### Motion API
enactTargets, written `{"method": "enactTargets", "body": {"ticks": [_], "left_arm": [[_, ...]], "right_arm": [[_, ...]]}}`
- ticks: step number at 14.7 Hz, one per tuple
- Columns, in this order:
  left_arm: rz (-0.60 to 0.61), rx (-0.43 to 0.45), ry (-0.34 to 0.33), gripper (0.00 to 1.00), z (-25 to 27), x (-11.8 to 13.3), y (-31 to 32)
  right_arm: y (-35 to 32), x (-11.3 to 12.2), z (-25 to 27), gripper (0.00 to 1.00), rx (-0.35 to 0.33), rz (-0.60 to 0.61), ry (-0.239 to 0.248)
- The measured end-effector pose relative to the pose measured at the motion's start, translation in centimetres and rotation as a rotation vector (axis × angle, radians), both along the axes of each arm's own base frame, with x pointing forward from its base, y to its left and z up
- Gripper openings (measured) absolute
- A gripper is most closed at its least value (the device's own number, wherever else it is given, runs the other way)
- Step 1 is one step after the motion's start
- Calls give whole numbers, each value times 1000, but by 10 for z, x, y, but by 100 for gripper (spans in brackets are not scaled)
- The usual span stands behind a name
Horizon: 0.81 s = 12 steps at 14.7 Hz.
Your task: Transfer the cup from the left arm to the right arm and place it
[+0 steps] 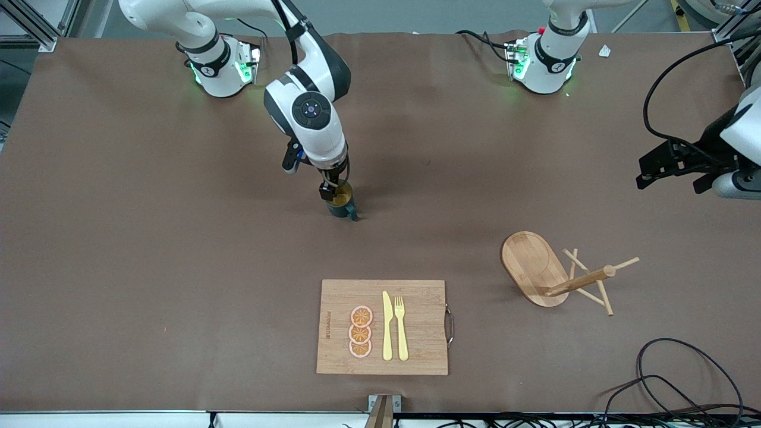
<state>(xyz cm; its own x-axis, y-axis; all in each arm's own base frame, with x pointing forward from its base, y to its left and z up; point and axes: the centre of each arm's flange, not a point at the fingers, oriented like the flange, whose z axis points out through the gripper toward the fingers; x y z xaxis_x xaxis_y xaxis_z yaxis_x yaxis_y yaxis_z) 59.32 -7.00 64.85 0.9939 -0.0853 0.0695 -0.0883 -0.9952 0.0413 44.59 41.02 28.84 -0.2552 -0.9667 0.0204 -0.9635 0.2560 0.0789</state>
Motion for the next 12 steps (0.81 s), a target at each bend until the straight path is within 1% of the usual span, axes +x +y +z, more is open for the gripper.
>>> {"method": "enactTargets", "body": {"ticks": [6,9,10,11,12], "left_arm": [[-3,9,1,100,10,-29,-4],[-11,18,10,100,9,-47,-9],[-14,19,10,100,10,-51,-10],[-20,19,9,100,11,-55,-13],[-24,19,7,100,12,-58,-15]], "right_arm": [[14,-12,-18,100,4,20,-3],[17,-17,-30,100,-8,31,7],[18,-19,-33,99,-12,34,11],[19,-20,-35,95,-13,36,12],[19,-20,-36,85,-13,38,12]]}}
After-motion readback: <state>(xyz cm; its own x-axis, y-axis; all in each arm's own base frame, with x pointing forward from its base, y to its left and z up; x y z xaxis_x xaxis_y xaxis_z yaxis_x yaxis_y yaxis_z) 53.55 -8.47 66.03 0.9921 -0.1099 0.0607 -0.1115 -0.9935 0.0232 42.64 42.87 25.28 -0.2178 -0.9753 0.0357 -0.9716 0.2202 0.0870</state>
